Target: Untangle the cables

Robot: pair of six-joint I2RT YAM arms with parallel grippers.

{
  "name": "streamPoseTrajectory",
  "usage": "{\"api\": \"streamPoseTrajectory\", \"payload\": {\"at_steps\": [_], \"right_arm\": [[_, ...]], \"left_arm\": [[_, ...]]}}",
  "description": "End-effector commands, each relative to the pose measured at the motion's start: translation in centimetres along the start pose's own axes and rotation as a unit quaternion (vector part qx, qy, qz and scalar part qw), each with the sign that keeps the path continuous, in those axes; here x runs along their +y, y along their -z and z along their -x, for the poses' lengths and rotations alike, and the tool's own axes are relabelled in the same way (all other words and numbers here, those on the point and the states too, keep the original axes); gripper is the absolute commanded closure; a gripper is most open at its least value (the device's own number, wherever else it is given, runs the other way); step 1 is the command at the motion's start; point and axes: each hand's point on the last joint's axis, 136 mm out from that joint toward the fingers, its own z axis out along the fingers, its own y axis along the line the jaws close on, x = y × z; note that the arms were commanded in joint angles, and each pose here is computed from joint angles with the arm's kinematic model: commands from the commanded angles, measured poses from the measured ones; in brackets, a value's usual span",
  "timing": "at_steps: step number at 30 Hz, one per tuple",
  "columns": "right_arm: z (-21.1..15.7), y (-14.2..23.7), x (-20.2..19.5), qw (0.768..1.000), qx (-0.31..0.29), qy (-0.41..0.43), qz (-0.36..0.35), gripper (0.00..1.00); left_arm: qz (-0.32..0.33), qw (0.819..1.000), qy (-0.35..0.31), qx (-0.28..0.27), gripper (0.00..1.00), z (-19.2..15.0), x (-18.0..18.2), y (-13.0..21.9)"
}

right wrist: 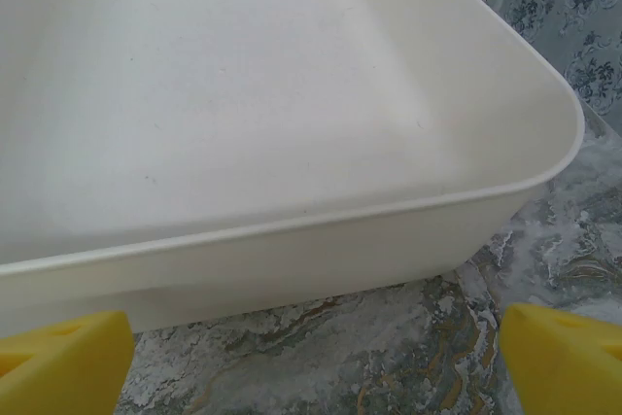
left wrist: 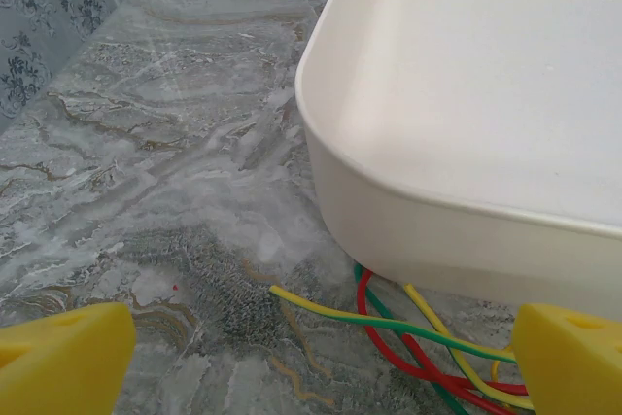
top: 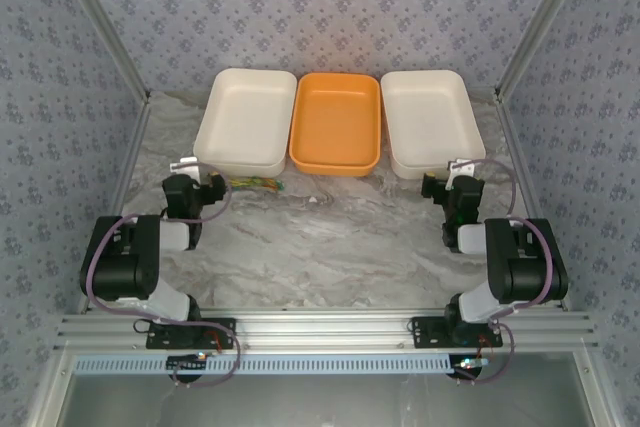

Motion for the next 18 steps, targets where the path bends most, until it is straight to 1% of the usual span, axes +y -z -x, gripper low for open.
{"api": "streamPoseTrajectory", "payload": {"at_steps": [1,18], "right_arm": [[0.39,-0.44,0.16,1.0,0.0,0.006,0.003,0.01],[0.31,-0.41,0.18,1.0,0.001,0.006,0.004,0.01]], "left_arm": [[-0.005,1.0,-0.004,-0.009,0.01,0.94,-0.08,-0.18],[-0.005,1.0,-0.003,-0.009,0.01,0.98,-0.09,-0.17]]}}
